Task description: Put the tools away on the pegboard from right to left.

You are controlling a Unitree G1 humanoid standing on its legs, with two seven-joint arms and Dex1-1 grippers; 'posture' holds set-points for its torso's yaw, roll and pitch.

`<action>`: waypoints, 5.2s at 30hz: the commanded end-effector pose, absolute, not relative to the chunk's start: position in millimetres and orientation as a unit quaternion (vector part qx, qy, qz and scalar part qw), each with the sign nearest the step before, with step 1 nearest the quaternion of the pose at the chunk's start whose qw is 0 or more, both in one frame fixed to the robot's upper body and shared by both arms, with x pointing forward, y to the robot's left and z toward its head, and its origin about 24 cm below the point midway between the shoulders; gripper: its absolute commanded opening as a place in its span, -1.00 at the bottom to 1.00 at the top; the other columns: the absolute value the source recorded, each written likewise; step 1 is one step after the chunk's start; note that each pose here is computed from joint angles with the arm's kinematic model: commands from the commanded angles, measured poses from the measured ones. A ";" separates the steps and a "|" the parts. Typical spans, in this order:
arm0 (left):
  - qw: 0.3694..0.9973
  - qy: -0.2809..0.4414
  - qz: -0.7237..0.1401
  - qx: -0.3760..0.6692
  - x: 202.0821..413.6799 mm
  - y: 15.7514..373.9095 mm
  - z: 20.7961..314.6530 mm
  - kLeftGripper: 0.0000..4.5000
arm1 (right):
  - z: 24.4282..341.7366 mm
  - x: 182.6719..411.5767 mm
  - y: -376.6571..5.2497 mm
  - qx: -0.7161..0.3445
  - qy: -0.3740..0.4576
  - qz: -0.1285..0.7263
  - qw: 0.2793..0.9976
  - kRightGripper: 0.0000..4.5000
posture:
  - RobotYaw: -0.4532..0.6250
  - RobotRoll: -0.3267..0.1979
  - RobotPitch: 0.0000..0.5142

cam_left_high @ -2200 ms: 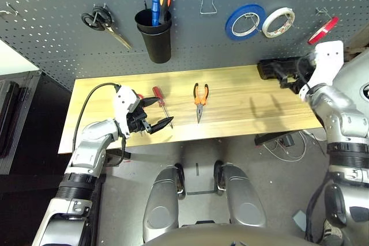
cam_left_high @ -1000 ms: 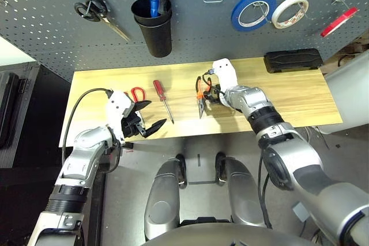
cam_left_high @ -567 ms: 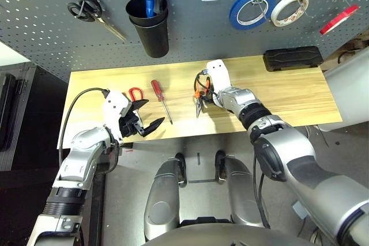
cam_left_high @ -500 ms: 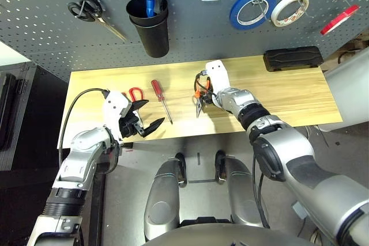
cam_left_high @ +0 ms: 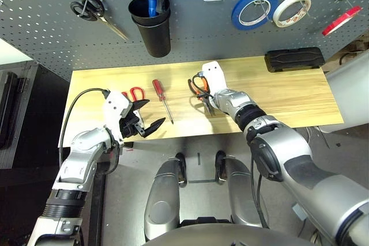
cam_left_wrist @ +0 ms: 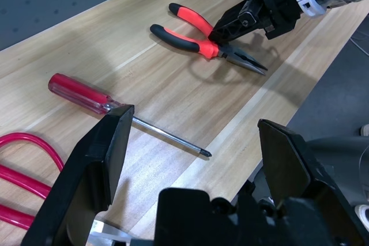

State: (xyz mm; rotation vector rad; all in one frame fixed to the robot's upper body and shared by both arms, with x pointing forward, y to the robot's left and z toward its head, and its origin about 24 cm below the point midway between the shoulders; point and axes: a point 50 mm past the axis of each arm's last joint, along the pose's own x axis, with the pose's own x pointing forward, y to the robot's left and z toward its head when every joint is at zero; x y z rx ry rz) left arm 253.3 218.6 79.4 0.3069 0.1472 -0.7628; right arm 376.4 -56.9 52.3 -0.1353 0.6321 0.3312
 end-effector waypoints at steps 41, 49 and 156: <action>0.901 0.069 -0.394 0.166 272.7 217.8 81.7 1.00 | 164.2 310.8 -101.5 -0.061 -0.108 0.299 0.946 -0.76 | -0.13 0.25 0.11; 0.900 0.066 -0.396 0.170 276.8 219.3 84.7 1.00 | 203.9 312.9 -94.8 -0.053 -0.189 0.267 0.943 -0.76 | -0.15 0.25 0.07; 0.952 -0.099 -0.277 0.084 268.0 225.9 182.6 1.00 | 290.6 374.2 -44.3 -0.018 -0.410 0.176 0.895 -0.76 | 0.03 0.25 0.11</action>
